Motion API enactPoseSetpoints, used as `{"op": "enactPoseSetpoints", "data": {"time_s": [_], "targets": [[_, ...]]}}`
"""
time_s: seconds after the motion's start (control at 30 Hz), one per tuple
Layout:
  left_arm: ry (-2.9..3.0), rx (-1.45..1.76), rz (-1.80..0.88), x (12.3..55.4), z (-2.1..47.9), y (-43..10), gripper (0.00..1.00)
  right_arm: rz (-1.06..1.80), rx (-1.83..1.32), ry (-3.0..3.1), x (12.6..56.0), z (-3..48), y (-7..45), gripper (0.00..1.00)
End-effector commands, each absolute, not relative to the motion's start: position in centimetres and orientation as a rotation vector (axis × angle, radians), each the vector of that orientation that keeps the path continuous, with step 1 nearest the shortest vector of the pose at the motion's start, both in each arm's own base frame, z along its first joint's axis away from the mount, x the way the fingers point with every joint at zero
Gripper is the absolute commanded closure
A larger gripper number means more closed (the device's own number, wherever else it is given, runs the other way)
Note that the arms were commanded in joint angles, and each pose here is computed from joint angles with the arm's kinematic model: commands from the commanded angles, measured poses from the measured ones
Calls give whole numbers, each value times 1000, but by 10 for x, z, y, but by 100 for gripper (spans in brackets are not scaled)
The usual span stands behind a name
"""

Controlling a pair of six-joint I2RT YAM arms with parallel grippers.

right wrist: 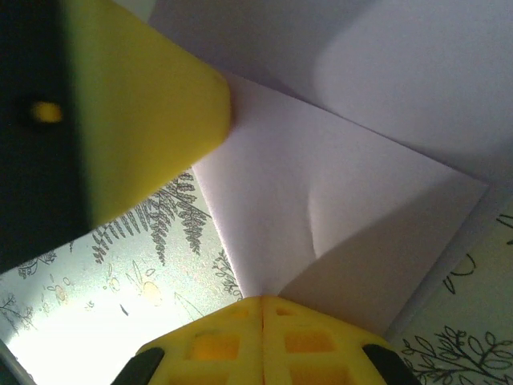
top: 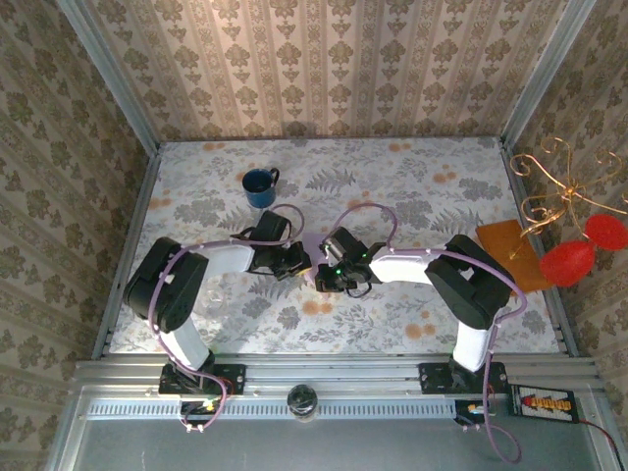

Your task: Fold a paper plane with a square sheet of paper (pick it up from the middle)

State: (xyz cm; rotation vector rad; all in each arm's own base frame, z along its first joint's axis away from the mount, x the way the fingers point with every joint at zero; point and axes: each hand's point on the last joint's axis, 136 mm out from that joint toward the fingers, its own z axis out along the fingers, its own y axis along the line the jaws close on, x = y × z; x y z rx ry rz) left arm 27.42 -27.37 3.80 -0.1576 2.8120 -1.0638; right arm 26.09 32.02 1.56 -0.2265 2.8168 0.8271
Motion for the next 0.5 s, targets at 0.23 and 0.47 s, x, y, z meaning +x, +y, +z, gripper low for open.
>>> {"op": "enactPoseSetpoints", "data": {"time_s": [0.23,0.47], "targets": [[2642,107,-1183,262,63,-281,97,685,-154,2948,248,-16,301,95],[2709,127,-1210,249,43,-291,98,685,-146,2954,247,-16,301,95]]}}
